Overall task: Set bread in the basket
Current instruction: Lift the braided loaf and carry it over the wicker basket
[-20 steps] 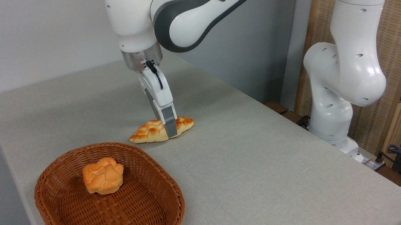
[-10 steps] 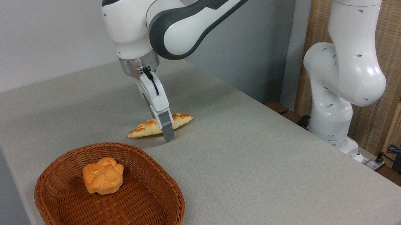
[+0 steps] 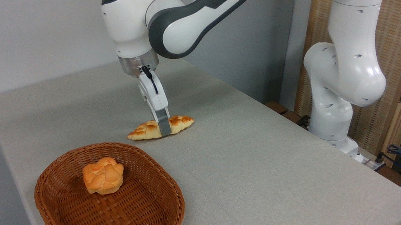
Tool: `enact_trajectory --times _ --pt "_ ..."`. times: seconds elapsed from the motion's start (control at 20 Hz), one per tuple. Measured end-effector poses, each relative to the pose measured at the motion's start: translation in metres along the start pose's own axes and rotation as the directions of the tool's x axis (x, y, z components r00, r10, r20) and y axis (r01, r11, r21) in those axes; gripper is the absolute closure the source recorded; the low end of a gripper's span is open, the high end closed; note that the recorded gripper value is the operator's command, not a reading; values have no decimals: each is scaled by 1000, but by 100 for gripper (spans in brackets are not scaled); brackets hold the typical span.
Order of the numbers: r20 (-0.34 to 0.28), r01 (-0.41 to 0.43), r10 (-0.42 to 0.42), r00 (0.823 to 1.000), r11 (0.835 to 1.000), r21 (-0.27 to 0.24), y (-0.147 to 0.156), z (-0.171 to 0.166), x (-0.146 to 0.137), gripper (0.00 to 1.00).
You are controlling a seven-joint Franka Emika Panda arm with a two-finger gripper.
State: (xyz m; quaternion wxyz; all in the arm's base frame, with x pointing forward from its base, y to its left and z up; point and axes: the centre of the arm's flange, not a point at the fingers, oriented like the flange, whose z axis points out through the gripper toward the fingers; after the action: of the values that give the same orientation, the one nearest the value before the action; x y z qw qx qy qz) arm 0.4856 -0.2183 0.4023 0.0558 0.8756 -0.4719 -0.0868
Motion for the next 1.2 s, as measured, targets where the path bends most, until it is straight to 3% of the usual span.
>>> enact_trajectory --times 0.35,0.55,0.7,1.0,1.15,1.2 --pt "-27 -10 11 1000 1000 20 2 -16 6 70" --pt "-81 0 5 997 998 61 3 -52 1 68" --pt "-142 56 -43 989 994 93 -15 -87 -19 67" --pt "-258 232 -196 946 966 118 -86 -142 -86 62" --pt "-324 292 -232 917 945 149 -112 -150 -104 48" --pt "-354 308 -234 906 937 168 -119 -152 -105 37"
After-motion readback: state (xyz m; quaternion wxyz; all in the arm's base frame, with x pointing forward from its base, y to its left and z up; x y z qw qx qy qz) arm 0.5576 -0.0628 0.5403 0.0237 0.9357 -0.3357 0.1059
